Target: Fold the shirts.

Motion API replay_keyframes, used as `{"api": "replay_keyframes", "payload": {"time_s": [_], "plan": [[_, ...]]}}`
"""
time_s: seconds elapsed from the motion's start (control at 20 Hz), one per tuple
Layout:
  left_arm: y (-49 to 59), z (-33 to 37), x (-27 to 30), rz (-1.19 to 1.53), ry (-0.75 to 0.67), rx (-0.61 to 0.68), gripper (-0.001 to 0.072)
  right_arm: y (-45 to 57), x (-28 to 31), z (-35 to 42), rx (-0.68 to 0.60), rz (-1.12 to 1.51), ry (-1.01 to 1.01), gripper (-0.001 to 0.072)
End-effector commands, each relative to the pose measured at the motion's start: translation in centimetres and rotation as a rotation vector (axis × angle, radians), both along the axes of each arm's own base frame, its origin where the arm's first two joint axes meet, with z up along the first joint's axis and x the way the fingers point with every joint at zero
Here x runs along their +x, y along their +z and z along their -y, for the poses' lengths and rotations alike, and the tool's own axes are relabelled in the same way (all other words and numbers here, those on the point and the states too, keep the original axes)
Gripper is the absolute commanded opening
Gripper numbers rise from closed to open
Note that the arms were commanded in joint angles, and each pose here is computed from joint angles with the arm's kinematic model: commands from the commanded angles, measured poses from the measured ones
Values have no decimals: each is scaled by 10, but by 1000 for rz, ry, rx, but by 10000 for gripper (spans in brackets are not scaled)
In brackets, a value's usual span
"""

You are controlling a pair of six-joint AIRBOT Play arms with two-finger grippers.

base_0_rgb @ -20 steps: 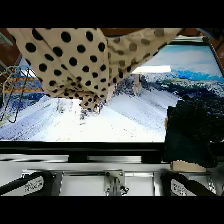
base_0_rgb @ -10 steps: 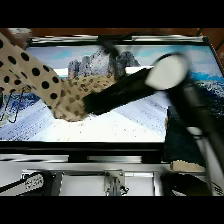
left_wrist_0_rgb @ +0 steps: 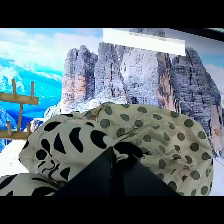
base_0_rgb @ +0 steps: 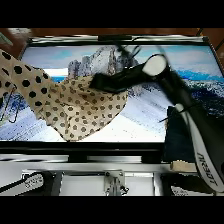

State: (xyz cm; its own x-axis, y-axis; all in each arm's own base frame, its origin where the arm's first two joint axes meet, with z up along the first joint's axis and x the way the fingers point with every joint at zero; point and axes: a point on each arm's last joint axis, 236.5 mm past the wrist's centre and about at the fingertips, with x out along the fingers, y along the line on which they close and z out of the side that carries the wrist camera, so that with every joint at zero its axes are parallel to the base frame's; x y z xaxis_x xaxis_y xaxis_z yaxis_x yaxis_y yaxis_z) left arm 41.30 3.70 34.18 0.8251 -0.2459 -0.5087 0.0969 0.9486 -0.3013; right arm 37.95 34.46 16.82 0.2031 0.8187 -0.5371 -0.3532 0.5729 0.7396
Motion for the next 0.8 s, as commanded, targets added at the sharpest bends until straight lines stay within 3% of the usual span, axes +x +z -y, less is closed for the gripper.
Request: {"api": "replay_keyframes", "payload": {"time_s": [0.0,0.15,0.4,0.55,0.75], "plan": [[-2,9,-1,-8,-26,1,42,-31,102,138,-88,-20,-365,661],[0,36,-1,-3,-94,5,42,-102,133,198,-147,-171,-485,661],[-1,70,-3,1,-183,20,43,-218,127,170,-204,-393,-427,661],[0,79,-4,10,-216,39,42,-252,120,123,-154,-449,-368,661],[1,97,-7,19,-268,53,42,-248,142,80,-24,-416,-442,661]]}}
